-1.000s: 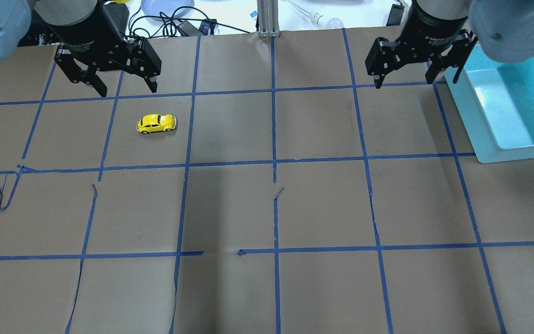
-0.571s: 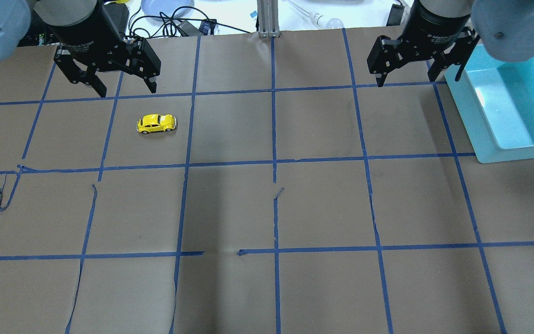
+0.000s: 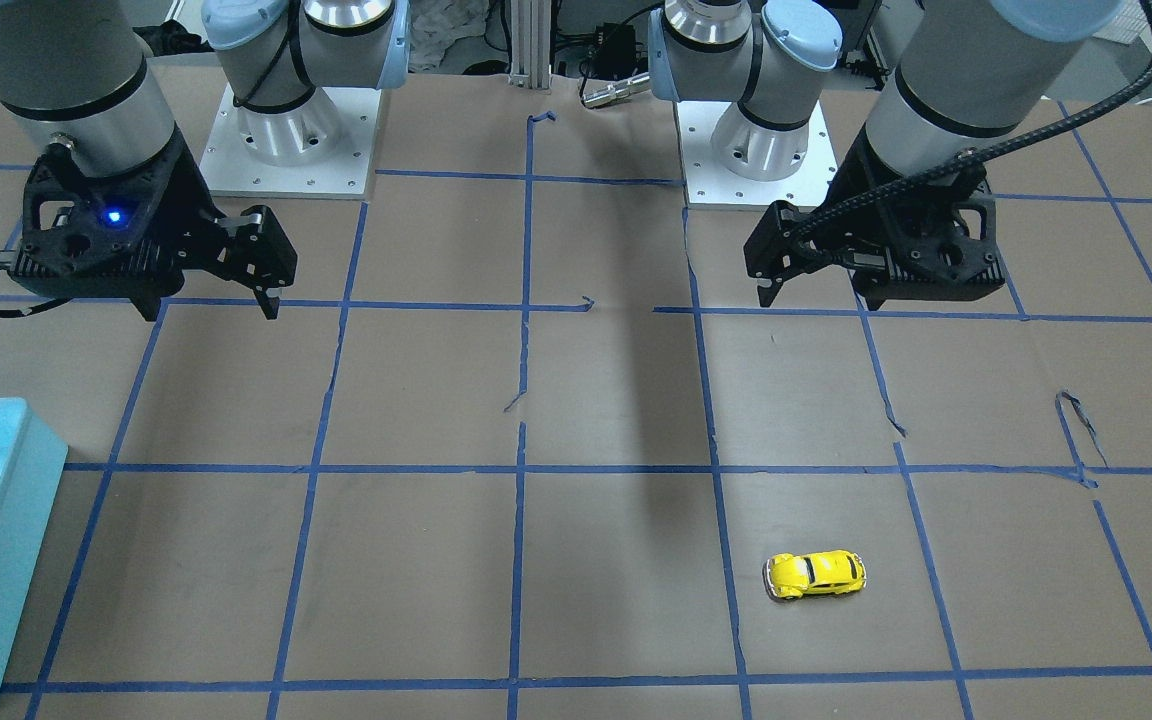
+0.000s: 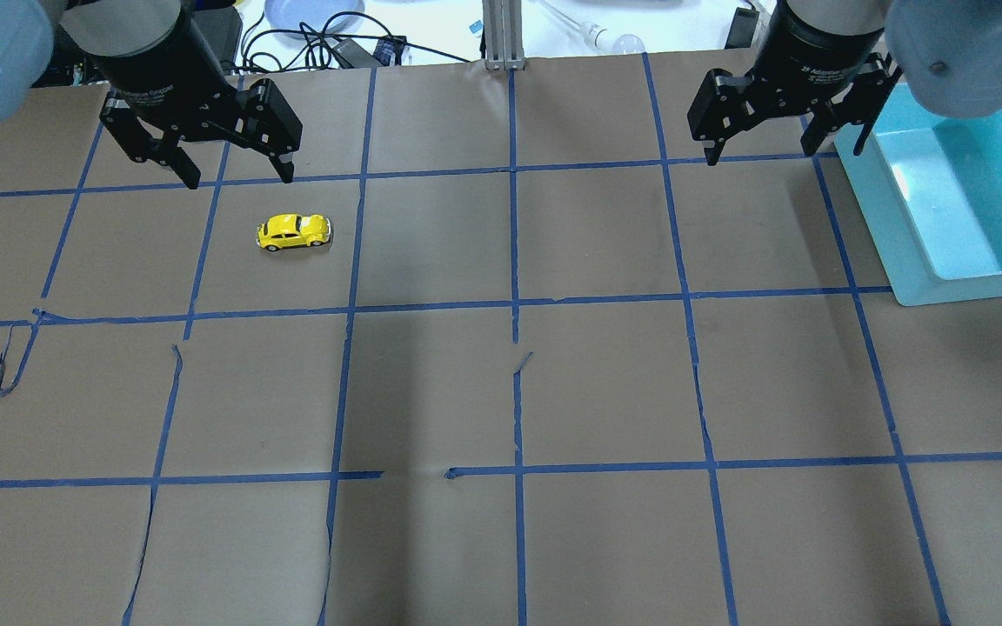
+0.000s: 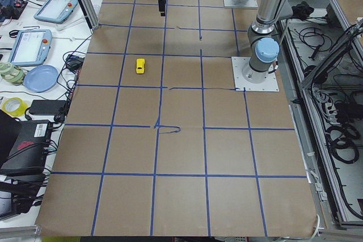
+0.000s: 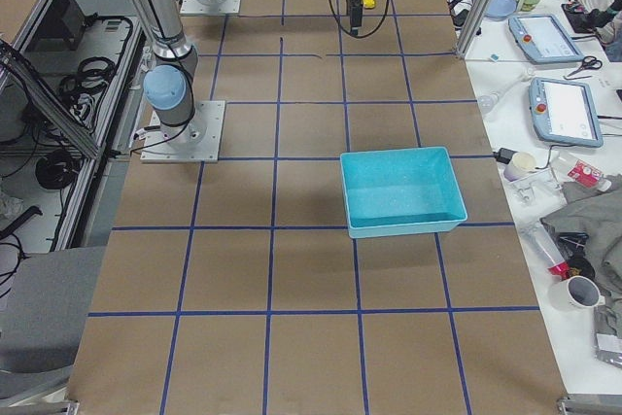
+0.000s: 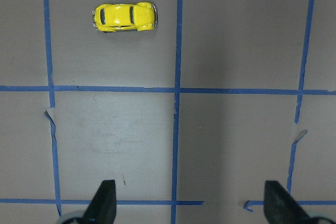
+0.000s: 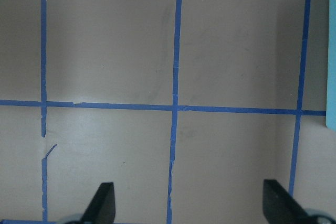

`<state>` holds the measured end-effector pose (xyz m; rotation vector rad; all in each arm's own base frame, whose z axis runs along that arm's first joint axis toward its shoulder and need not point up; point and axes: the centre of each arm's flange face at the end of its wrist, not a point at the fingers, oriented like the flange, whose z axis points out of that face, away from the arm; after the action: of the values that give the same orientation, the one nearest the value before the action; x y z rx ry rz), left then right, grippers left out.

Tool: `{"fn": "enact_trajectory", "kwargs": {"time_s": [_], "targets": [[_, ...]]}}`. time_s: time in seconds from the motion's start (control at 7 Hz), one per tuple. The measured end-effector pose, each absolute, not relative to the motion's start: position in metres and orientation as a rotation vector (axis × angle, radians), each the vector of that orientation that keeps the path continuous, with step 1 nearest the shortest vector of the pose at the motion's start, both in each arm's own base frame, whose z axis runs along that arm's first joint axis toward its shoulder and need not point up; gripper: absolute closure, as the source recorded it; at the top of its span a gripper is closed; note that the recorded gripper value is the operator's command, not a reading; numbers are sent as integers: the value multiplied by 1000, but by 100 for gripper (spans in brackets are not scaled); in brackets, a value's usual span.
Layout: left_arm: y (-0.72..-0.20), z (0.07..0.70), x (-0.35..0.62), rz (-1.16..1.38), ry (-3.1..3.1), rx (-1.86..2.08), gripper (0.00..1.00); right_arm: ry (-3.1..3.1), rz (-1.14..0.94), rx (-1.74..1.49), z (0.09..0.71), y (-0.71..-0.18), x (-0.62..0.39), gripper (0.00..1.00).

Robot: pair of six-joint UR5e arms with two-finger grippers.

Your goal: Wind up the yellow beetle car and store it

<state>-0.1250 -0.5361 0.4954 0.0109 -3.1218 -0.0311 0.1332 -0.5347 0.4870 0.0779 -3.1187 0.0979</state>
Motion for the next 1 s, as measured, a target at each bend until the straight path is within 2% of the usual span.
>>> {"fn": "enact_trajectory", "kwargs": {"time_s": [1.0], "targets": [[-538, 490, -120, -54, -3124, 20, 0, -3119, 87, 82, 484, -534, 134, 0]]}}
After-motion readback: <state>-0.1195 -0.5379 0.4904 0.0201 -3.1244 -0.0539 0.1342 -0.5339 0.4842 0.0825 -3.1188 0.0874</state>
